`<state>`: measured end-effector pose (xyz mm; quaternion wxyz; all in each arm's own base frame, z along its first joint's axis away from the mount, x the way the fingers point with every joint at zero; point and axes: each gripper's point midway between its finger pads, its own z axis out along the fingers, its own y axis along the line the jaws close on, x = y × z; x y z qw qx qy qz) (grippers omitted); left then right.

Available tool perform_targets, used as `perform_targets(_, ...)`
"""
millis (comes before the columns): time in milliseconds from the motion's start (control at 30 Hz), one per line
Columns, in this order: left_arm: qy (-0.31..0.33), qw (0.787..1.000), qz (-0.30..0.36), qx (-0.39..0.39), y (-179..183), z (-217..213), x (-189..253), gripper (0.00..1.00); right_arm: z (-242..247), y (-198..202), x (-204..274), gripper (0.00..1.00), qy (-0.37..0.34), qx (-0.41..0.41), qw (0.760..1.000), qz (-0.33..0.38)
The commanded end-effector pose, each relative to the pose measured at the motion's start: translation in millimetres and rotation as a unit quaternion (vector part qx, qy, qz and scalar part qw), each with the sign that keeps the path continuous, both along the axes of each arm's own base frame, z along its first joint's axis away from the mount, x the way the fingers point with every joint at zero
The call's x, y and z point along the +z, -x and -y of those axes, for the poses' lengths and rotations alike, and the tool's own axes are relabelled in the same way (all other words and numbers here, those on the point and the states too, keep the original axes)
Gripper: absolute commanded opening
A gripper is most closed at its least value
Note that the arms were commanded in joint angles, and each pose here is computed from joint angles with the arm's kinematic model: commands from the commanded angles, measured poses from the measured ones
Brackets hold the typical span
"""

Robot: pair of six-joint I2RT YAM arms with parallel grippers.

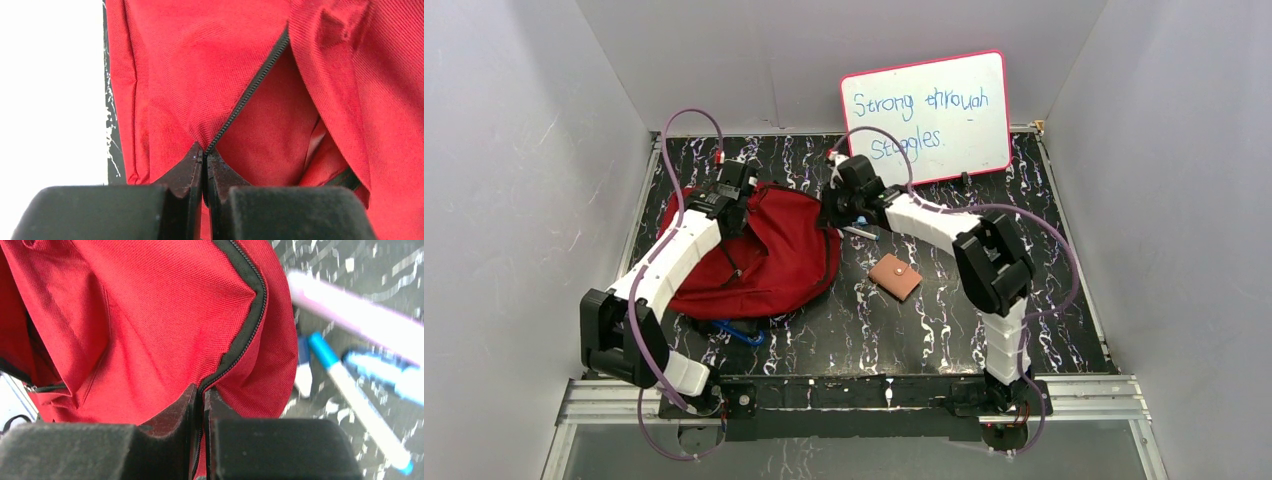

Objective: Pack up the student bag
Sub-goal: Move the student bag to the center of the board.

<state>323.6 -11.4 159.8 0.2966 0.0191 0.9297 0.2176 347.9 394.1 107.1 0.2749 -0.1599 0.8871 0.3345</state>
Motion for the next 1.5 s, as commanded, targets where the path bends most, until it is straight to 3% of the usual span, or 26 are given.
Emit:
perform_targets(0, -0.027, 0.999, 0.025, 0.033, 11, -20, 26, 0.0, -29, -28, 29, 0.17, -0.028, 0.059, 0.996, 0.068)
perform_targets(167, -0.04, 0.998, 0.013, 0.046, 13, -30, 16, 0.0, -26, -38, 38, 0.36, -0.013, 0.07, 0.992, 0.103)
perform_targets(400, -0.048, 0.995, -0.005, 0.083, 6, -51, -2, 0.0, 31, -46, 79, 0.54, 0.036, 0.008, 0.979, 0.201)
perform_targets(533, -0.052, 0.993, -0.006, 0.107, 3, -63, -4, 0.0, 61, -47, 71, 0.54, 0.067, -0.031, 0.978, 0.194)
perform_targets(800, -0.066, 0.988, 0.011, 0.138, 12, -83, 13, 0.0, 71, -61, 39, 0.42, 0.119, -0.032, 0.977, 0.175)
perform_targets(967, -0.044, 0.987, 0.025, 0.153, 13, -83, 15, 0.0, 55, -70, 26, 0.43, 0.143, 0.055, 0.968, 0.201)
perform_targets(1167, 0.033, 0.988, 0.043, 0.147, 7, -62, 10, 0.0, 48, -93, 15, 0.46, 0.199, 0.143, 0.935, 0.255)
perform_targets(1467, 0.026, 0.978, 0.096, 0.182, 8, -72, 29, 0.0, 38, -105, -3, 0.51, 0.171, 0.26, 0.911, 0.271)
